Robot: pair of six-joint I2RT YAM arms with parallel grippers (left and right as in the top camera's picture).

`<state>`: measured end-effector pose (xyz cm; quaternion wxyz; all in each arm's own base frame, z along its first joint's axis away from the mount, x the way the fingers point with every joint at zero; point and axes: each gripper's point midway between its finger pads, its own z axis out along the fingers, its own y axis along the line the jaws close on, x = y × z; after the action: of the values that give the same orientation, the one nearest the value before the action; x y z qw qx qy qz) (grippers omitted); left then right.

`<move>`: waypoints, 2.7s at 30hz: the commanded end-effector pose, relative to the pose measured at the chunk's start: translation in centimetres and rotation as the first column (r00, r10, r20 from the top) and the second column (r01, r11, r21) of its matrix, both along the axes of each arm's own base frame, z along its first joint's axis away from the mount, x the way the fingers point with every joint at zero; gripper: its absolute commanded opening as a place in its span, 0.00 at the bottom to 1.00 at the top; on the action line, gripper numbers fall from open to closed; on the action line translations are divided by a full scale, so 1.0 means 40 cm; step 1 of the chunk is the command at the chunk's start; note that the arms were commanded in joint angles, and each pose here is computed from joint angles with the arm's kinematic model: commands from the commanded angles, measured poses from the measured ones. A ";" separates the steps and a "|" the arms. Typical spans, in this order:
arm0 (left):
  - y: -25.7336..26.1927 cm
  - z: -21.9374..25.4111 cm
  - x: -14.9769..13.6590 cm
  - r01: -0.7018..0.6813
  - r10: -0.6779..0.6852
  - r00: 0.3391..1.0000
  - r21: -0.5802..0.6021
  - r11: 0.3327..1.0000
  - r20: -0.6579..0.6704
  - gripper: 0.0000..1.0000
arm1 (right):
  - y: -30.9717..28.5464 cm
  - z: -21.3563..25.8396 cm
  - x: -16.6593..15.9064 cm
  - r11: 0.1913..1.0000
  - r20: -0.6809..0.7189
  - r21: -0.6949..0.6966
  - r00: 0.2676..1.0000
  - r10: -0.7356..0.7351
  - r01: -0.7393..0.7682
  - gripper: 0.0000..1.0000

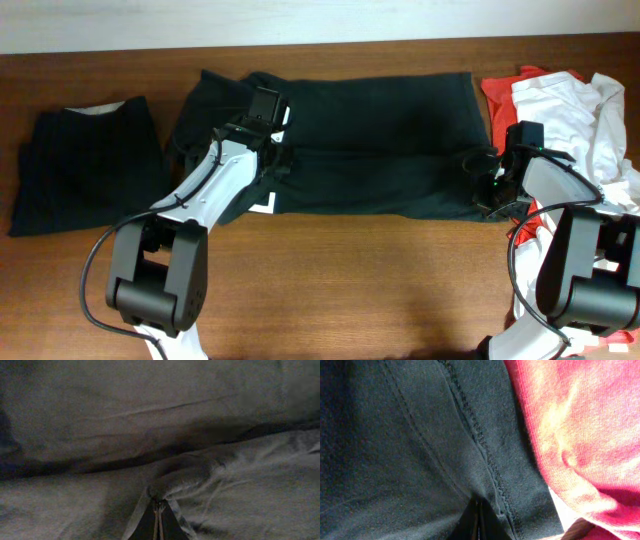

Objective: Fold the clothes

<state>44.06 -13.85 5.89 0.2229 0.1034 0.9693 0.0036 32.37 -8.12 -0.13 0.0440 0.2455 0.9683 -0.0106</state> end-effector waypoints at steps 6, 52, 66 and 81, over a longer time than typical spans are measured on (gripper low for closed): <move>0.011 -0.044 0.010 -0.007 0.008 1.000 0.030 1.000 -0.018 0.47 | -0.016 -0.045 -0.065 0.999 -0.099 -0.047 0.995 -0.017 0.013 0.04; 0.354 -0.046 -0.143 -0.413 0.408 0.886 0.026 0.911 -0.221 0.28 | -0.015 -0.045 -0.071 0.999 -0.110 -0.044 0.994 -0.017 0.012 0.04; 0.336 -0.079 -0.097 -0.404 0.390 0.899 -0.029 0.914 -0.198 0.00 | -0.015 -0.045 -0.072 0.999 -0.110 -0.044 0.994 -0.017 0.012 0.05; 0.402 0.045 -0.014 -0.448 0.447 0.889 0.009 0.894 -0.100 0.71 | -0.013 -0.045 -0.079 0.999 -0.122 -0.041 0.992 -0.016 0.012 0.05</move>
<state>45.20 0.44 8.88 0.2071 -0.1128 0.9718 0.0041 32.10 -8.21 -0.16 0.0393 0.2462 0.9683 -0.0148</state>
